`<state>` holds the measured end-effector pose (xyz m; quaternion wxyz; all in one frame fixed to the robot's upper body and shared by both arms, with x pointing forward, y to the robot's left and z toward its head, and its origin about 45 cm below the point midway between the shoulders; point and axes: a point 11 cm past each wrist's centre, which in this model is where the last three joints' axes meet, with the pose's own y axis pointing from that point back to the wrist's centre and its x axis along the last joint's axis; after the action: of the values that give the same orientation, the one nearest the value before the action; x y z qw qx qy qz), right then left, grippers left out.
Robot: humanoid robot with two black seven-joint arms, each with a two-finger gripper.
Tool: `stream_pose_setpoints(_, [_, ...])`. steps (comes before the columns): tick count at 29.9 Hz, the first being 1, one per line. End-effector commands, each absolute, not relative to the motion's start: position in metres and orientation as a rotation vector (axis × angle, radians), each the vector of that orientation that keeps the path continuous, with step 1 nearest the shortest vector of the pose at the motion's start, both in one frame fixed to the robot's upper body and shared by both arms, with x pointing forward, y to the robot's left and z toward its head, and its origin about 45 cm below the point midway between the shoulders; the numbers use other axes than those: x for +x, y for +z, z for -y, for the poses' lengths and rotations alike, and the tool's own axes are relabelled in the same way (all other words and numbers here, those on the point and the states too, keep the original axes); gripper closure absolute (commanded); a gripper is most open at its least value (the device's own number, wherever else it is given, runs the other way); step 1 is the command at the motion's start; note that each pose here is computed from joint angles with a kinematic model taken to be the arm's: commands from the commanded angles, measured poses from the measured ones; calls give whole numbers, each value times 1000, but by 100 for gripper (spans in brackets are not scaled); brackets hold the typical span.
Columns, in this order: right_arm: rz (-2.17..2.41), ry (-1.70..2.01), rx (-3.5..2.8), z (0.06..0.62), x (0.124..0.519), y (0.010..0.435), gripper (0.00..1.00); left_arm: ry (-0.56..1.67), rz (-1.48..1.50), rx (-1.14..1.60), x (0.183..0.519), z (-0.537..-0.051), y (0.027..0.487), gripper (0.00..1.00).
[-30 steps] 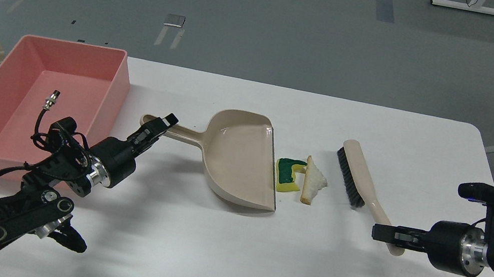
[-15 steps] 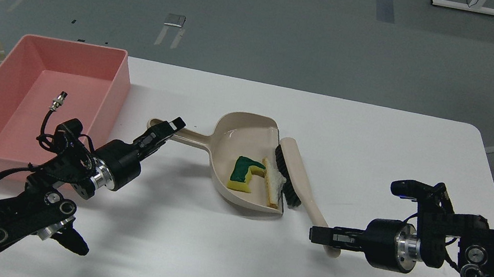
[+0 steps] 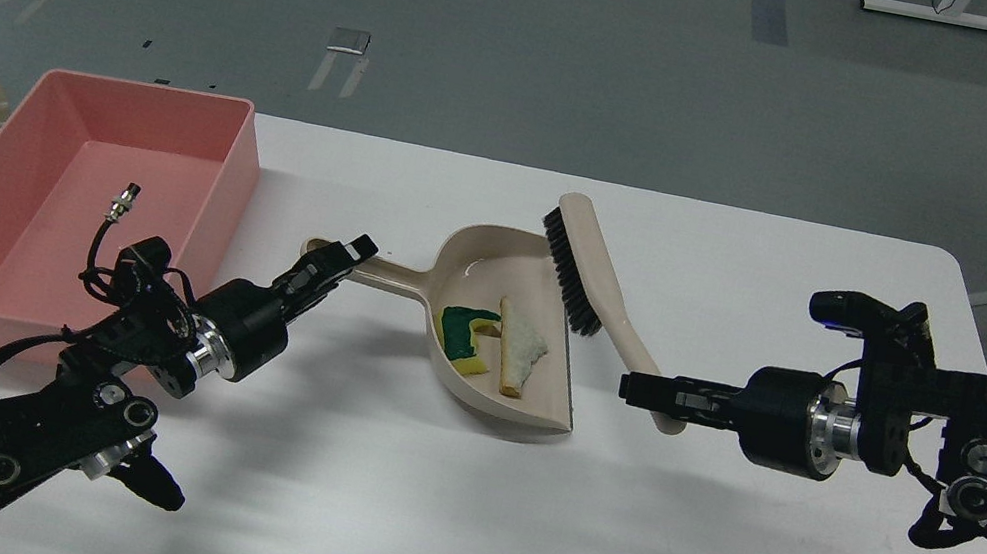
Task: Sweep and dump garbage into bin
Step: 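Sweep the sponge and white scrap into the dustpan with the brush, then lift the dustpan with the left gripper and tip it over the pink bin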
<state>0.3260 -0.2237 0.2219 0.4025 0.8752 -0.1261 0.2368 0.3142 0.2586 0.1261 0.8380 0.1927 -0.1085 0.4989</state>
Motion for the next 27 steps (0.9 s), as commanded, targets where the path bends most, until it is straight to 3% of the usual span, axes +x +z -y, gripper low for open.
stream_pose_setpoints(1, [410, 615, 2140, 259, 336, 240, 100, 1093, 163, 361, 317, -257, 127, 100])
stream_pose_setpoints(5, [494, 595, 2020, 317, 337, 256, 100, 1170, 24, 279, 323, -262, 130, 100])
stream_pose_setpoints(11, [562, 460, 1949, 388, 307, 260, 100, 1235, -5, 209, 341, -275, 150, 100])
stream_pose_setpoints(20, [548, 417, 1957, 395, 295, 251, 100, 1287, 124, 165, 364, -347, 231, 100])
stream_pose_setpoints(27, [543, 417, 1967, 391, 296, 249, 100, 1343, 194, 170, 355, -419, 290, 100])
